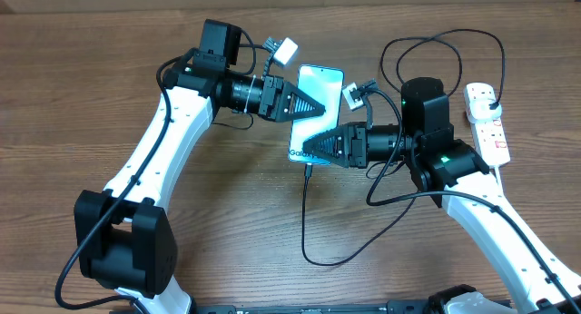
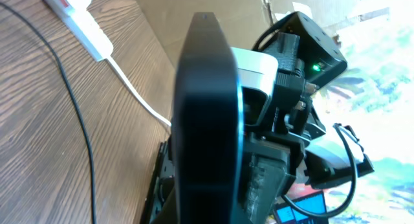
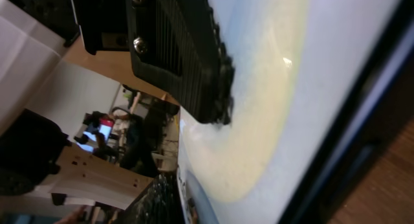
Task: Plug charger to phone and switch on socket
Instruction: 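Lower the phone toward the table and open the left gripper, then lay the phone flat on the table with the right gripper and release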
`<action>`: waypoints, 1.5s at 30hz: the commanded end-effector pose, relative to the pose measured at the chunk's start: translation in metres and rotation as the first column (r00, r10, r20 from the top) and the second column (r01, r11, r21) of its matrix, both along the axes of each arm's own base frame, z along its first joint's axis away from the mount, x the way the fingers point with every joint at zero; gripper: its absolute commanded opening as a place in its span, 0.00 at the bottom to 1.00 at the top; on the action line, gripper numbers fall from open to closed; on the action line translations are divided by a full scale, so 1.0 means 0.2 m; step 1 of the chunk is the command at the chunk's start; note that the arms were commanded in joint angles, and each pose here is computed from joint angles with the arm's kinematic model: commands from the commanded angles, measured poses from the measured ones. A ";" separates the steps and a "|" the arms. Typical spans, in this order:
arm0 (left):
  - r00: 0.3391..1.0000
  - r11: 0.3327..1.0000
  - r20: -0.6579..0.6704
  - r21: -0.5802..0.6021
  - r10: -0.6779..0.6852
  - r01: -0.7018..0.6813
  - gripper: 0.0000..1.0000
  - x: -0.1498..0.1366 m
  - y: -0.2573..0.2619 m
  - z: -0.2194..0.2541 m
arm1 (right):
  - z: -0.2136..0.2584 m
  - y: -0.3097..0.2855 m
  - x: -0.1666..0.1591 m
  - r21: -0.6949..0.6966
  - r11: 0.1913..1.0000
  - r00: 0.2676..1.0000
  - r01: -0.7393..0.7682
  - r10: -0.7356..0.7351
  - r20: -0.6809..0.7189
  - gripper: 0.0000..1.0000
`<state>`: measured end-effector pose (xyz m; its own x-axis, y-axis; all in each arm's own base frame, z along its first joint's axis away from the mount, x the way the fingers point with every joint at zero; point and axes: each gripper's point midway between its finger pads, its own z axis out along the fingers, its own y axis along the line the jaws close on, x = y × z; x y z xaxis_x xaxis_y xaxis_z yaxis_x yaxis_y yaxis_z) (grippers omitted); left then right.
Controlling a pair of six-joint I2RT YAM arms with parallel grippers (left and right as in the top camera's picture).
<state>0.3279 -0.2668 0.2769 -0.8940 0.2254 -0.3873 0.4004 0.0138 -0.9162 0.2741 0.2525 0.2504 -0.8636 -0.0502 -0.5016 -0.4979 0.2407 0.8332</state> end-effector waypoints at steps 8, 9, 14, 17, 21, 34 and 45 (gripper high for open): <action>0.998 0.997 0.042 -0.062 -0.049 0.052 0.09 -0.07 -0.02 0.12 | 0.04 0.03 -0.01 0.010 1.000 0.999 -0.017 0.017 0.047 0.04; 0.998 0.997 0.043 -0.060 -0.048 0.050 0.15 -0.07 -0.02 0.12 | 0.04 0.03 -0.01 0.010 1.000 0.999 -0.017 0.016 0.047 0.04; 0.998 1.000 0.057 -0.006 -0.010 0.011 0.74 -0.04 -0.03 0.07 | 0.04 0.03 -0.01 0.010 1.000 0.999 -0.017 0.016 0.047 0.04; 0.997 0.998 0.072 0.046 0.028 -0.031 0.89 0.00 -0.02 0.02 | 0.03 0.03 0.01 -0.002 1.000 0.999 0.000 0.000 0.043 0.04; 0.991 0.987 0.094 0.121 0.098 -0.109 0.96 0.08 0.02 -0.04 | -0.06 0.00 0.06 -0.079 0.993 0.996 0.091 -0.091 0.003 0.04; 0.934 0.894 0.093 0.272 0.344 -0.356 1.00 0.32 0.39 -0.18 | -0.38 -0.12 0.18 -0.323 0.905 0.932 0.277 -0.335 -0.137 0.04; 0.819 0.482 0.192 0.727 0.540 -0.488 1.00 0.37 0.82 -0.58 | -0.67 0.01 0.24 -0.368 0.904 0.919 0.218 -0.317 -0.235 0.04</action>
<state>0.3950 -0.1329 0.1663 -0.9762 -0.0874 -0.1984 0.0736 0.7270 -0.6826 0.3181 0.2453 0.1165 -0.9696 0.0836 -0.2299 -0.1281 0.6271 0.7683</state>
